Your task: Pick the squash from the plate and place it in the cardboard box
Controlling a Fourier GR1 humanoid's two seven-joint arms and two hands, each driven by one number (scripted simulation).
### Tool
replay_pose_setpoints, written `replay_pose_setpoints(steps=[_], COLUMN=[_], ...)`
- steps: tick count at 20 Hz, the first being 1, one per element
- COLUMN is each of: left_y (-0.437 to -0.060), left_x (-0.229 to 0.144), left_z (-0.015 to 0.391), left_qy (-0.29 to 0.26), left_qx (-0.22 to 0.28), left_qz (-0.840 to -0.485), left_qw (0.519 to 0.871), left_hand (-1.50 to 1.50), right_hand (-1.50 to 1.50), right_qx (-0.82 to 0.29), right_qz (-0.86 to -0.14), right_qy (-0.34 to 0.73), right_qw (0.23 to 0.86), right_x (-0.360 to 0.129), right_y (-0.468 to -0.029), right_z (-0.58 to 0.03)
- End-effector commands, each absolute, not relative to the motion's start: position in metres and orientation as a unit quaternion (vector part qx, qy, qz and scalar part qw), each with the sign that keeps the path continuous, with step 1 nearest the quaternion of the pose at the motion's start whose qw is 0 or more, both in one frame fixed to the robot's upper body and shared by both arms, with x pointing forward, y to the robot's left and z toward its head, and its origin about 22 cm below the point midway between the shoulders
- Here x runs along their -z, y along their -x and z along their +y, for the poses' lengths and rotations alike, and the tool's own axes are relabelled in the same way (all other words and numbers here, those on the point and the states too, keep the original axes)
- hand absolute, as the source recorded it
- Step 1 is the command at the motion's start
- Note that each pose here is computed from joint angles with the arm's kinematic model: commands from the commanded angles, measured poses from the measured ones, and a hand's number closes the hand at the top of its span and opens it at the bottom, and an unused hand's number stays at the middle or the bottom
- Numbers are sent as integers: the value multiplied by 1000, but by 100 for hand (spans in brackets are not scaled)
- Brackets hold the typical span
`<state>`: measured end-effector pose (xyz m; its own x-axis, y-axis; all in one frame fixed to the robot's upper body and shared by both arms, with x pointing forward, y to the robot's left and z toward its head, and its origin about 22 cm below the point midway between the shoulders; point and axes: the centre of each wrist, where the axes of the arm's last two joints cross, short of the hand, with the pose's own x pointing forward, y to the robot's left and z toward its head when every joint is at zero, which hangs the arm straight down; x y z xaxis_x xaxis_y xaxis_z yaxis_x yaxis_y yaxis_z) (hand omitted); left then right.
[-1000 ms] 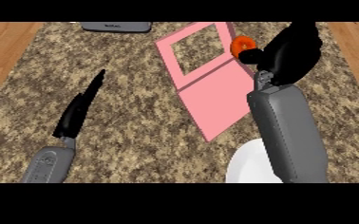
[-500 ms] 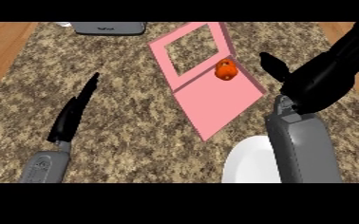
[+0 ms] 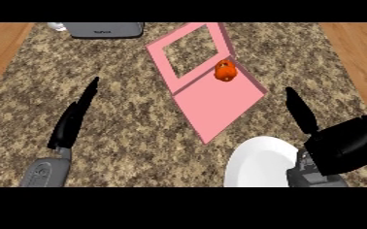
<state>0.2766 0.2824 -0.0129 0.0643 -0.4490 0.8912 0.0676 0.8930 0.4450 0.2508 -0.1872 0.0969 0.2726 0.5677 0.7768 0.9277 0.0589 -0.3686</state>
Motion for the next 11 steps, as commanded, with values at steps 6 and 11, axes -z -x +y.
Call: replay_pose_setpoints(steps=[6,11], left_y=[-268,-262], left_x=[14,16], left_z=[283,294], left_qy=[-150,-156], left_qx=[183,173], left_qz=[-659,-659], left_qw=[714,715], left_hand=[0,0], right_hand=[-150,-150], right_qx=[306,290], right_qz=[-552,-542], right_qy=[613,616], right_qw=[476,492], right_x=[-67,-51], right_y=[-175,-144], right_z=[-189,-183])
